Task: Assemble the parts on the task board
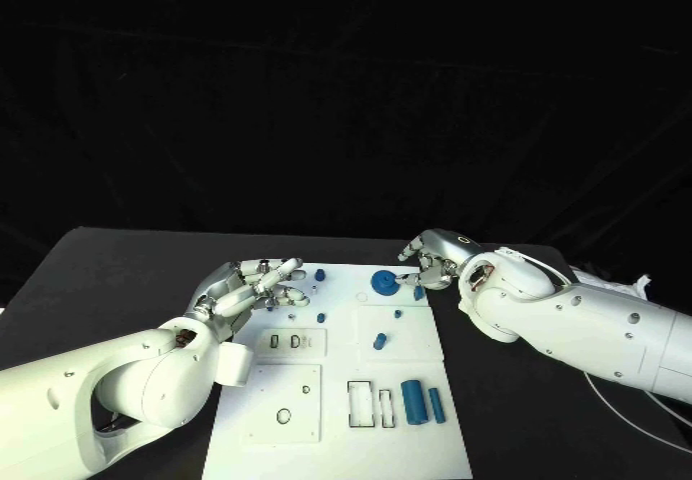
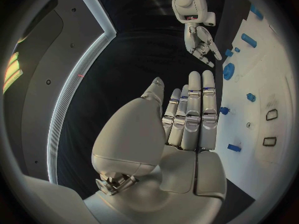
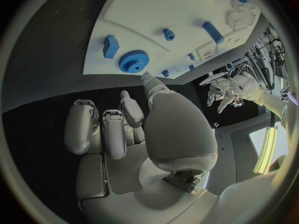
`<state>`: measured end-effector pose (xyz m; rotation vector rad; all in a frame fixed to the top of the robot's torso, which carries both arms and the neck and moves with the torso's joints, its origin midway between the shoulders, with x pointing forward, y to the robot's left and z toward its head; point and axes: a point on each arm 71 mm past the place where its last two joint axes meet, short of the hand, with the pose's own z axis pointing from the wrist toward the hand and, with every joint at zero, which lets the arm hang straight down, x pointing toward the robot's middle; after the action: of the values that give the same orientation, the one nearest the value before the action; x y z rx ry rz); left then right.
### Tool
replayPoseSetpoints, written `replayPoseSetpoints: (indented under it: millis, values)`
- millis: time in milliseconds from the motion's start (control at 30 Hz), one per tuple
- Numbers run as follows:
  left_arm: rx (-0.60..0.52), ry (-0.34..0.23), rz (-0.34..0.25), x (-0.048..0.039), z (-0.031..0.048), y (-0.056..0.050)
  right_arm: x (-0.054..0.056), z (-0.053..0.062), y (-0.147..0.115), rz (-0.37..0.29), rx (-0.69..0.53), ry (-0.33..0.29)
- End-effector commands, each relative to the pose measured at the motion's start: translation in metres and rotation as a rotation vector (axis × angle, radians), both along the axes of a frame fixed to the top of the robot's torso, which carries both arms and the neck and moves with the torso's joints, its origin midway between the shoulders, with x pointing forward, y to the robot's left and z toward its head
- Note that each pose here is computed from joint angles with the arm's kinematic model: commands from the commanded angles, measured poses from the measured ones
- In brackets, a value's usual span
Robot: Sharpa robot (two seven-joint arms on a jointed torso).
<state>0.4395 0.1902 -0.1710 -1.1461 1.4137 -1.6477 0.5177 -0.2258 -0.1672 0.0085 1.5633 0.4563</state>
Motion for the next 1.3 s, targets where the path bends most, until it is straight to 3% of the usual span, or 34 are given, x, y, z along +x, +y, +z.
replayPoseSetpoints:
  millis: [33,333,1300]
  values:
    - [-0.016,-0.013,-0.020,-0.0007,0.0019,-0.003,0.000,-0.007,0.001,-0.020,-0.034,0.051]
    - [-0.018,-0.019,-0.017,-0.0009,0.0025,-0.003,-0.001,-0.017,0.008,-0.023,-0.031,0.062]
    - [-0.013,-0.014,-0.013,0.0003,0.0016,-0.002,0.010,-0.023,0.029,-0.049,-0.016,0.078]
